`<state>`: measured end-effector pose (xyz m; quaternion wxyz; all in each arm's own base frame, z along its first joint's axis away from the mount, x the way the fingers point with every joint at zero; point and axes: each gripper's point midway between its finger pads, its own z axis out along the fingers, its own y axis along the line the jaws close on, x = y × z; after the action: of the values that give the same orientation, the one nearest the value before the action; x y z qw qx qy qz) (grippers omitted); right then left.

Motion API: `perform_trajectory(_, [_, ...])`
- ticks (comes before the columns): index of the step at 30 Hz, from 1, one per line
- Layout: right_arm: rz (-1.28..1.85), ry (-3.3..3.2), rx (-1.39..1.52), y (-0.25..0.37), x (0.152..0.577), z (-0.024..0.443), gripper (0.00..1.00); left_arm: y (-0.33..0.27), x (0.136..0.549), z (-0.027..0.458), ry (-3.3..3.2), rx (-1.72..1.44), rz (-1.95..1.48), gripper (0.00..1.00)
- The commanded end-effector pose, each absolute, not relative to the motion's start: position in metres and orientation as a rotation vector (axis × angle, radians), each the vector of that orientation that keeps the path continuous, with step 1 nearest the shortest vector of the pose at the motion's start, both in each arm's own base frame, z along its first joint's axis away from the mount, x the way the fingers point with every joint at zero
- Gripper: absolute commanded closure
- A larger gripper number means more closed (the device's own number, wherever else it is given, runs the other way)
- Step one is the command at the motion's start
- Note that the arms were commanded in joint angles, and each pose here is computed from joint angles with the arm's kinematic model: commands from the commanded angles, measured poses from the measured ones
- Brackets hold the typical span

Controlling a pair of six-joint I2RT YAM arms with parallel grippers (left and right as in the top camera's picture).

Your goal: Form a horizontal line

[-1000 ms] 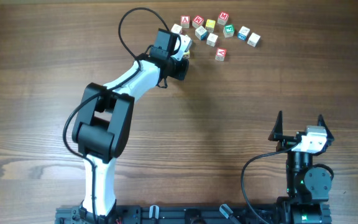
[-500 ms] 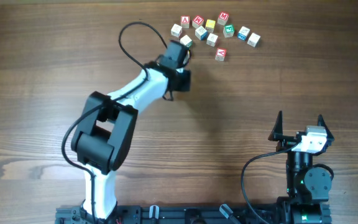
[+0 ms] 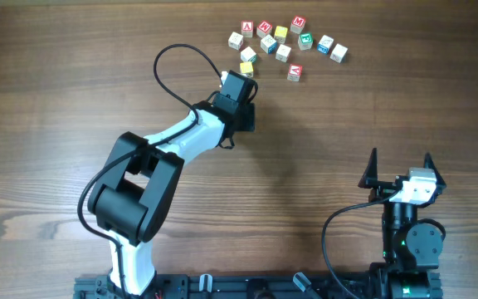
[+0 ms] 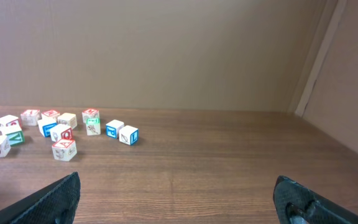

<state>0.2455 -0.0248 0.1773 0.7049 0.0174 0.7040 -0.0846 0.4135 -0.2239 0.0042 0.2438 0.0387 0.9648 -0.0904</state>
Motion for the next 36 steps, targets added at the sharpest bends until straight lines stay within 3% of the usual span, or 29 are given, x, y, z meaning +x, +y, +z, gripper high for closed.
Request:
perform_trajectory(1, [-0.209,1.556,0.047,-0.028,0.245,0.179,0.00,-0.213,0.371,-0.045,2.787,0.212,-0.139,0.75])
perform_trajectory(6, [-0.209,1.556,0.047,-0.028,0.245,0.179,0.00,-0.220,0.358,-0.046,2.769,0.306,-0.022,0.75])
perform_trajectory(9, [-0.209,1.556,0.047,-0.028,0.245,0.179,0.00,-0.215,0.358,-0.045,2.758,0.208,0.044,0.74])
perform_trajectory(19, [-0.209,1.556,0.047,-0.028,0.245,0.179,0.00,-0.214,0.360,-0.044,2.750,0.166,0.042,0.66])
perform_trajectory(36, [-0.209,1.556,0.047,-0.028,0.245,0.179,0.00,-0.213,0.381,-0.038,2.692,0.107,-0.010,0.63])
